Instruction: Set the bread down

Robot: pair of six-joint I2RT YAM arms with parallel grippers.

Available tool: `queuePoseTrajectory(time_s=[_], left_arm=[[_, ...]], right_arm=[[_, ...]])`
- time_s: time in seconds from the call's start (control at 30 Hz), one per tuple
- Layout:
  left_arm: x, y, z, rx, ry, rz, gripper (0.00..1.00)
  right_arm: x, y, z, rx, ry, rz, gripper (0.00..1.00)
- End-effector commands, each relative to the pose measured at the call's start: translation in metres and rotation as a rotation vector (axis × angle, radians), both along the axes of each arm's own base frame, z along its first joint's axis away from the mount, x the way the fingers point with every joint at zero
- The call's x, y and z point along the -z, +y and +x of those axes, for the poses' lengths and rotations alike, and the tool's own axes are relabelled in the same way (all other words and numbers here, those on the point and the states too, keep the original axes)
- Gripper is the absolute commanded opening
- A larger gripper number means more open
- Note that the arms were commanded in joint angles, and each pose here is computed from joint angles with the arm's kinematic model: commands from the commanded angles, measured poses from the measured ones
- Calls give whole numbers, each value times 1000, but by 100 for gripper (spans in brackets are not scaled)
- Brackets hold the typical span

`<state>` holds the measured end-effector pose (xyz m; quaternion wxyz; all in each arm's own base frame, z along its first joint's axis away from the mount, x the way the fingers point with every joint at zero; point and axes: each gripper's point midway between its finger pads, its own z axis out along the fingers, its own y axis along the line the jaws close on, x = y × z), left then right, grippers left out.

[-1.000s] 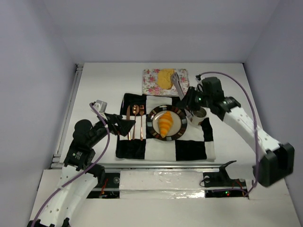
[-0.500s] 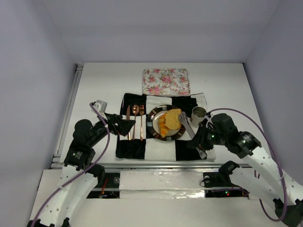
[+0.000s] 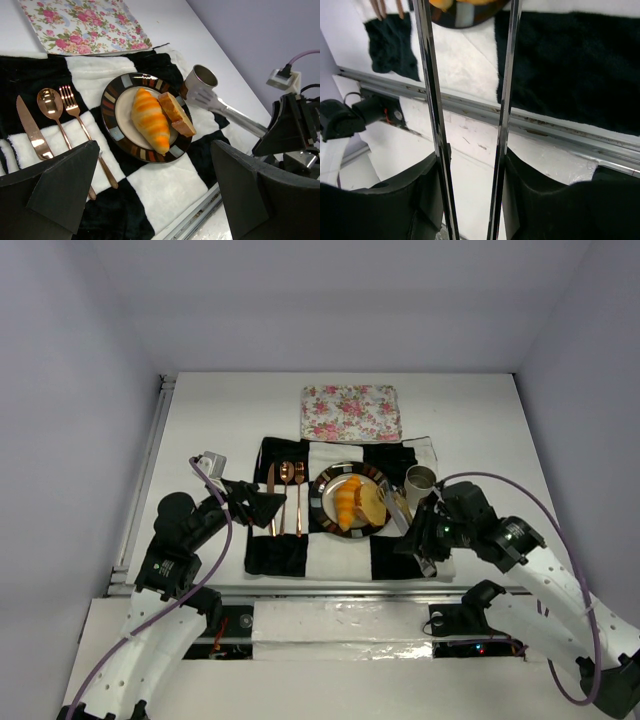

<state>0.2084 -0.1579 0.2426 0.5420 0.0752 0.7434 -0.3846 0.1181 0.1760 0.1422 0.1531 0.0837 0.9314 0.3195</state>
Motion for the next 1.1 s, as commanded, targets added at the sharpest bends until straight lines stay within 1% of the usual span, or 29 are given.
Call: queuePoseTrajectory(time_s=[0.0,0.17,0.2,0.27,0.3,0.33,0.4,0.43,0.47,0.53,0.57,0.63,0.67,0.7,0.77,0.8,0.83,0.9,0.93,0.97,1.0,1.03,1.07], left_arm=[[-7,-3,1,15,-30,-14,95],[-8,-4,-1,21,-37,-16,95],[-9,-4,-1,21,-40,-18,95],[-10,-4,-2,24,-42,-19,95],[-10,-4,-2,24,-45,-20,95],[-10,-4,-2,25,-45,-20,95],[-12,-4,-3,27,-50,-22,95],[-12,-4,-4,27,-49,-22,95],[-12,-4,-4,25,-50,-22,95],[-13,-4,-5,29,-58,-25,95],[-15,-4,-5,29,-62,-26,95],[-16,-4,-7,33,-68,-28,95],[-17,-4,-7,33,-72,-30,95],[-19,-3,-8,33,-79,-32,95],[-20,-3,-9,33,-86,-33,95],[-21,-3,-10,33,-92,-34,95],[-22,-2,-10,32,-97,-36,95],[-24,-4,-13,41,-105,-39,95],[-24,-3,-13,40,-106,-38,95],[-25,-5,-15,49,-108,-39,95],[-25,-5,-15,47,-109,-37,95],[-25,-4,-15,43,-110,-38,95],[-26,-6,-16,50,-110,-38,95]], right_arm=[[-43,4,20,30,-140,44,47],[-72,1,33,71,-227,53,45],[-85,3,40,77,-273,69,44],[-92,1,61,118,-326,20,44],[-106,0,75,130,-389,0,43],[-97,-8,99,192,-404,-101,43],[-106,-15,128,238,-468,-194,41],[-122,-24,149,296,-519,-221,41],[-116,-27,169,308,-510,-256,41],[-129,-39,202,333,-551,-279,41],[-113,-58,228,369,-501,-315,41],[-104,-82,257,400,-477,-346,40],[-106,-105,274,445,-466,-343,40],[-82,-119,290,455,-404,-377,39],[-70,-141,306,487,-368,-396,38],[-61,-159,311,513,-344,-417,38],[-42,-166,317,514,-299,-438,38],[-29,-181,324,510,-280,-492,38],[-9,-190,327,500,-236,-523,38],[1,-194,328,485,-221,-555,38],[19,-195,329,423,-197,-587,38],[19,-200,329,407,-205,-603,38],[31,-196,328,356,-196,-596,39]])
